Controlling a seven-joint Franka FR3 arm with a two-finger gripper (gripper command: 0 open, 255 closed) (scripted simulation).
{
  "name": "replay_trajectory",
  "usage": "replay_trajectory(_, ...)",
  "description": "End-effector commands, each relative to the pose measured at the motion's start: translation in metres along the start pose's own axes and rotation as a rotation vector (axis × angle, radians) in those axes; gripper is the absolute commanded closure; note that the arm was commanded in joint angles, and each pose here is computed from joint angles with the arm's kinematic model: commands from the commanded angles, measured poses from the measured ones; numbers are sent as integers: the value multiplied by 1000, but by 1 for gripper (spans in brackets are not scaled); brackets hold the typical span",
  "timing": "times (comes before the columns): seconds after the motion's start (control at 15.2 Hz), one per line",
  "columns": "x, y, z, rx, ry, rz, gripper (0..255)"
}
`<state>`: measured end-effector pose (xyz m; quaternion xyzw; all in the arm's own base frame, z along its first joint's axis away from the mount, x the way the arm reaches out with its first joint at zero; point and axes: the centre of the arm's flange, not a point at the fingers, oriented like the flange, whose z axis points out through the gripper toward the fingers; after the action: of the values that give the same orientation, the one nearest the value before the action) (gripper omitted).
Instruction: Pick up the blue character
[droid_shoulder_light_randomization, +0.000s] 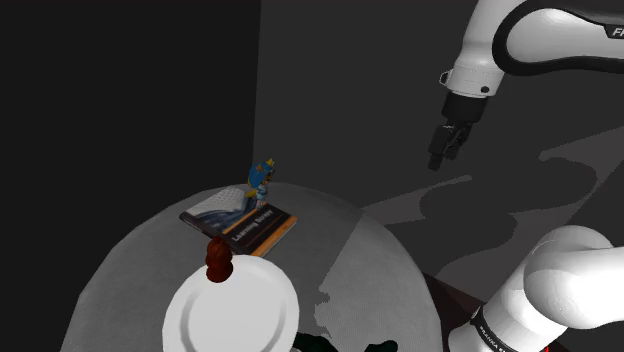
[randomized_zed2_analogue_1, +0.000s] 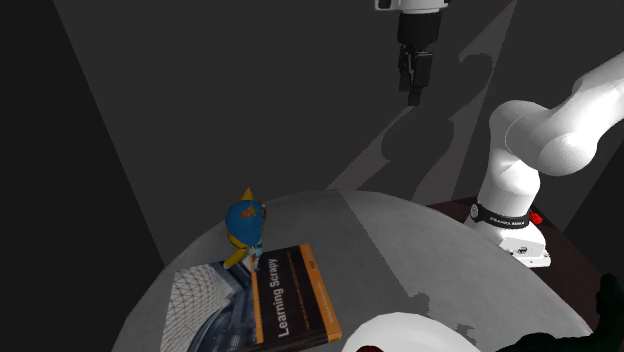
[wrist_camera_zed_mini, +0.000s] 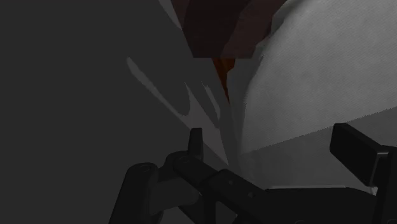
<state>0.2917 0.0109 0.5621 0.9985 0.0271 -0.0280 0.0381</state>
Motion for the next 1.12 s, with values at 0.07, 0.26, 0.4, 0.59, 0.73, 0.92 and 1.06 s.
replay_trajectory(0.07,10,-9,0,4,-5,-2,0)
replay_trajectory(0.26,41,-34,1,15,-19,-10,0)
replay_trajectory(0.4,61,-52,2,23,-29,-15,0)
replay_trajectory(0.59,91,-78,3,34,-43,-22,0)
replay_trajectory(0.73,111,-96,3,42,-52,-27,0)
replay_trajectory(0.92,141,-122,5,53,-67,-35,0)
replay_trajectory(1.06,161,-140,5,61,-76,-40,0)
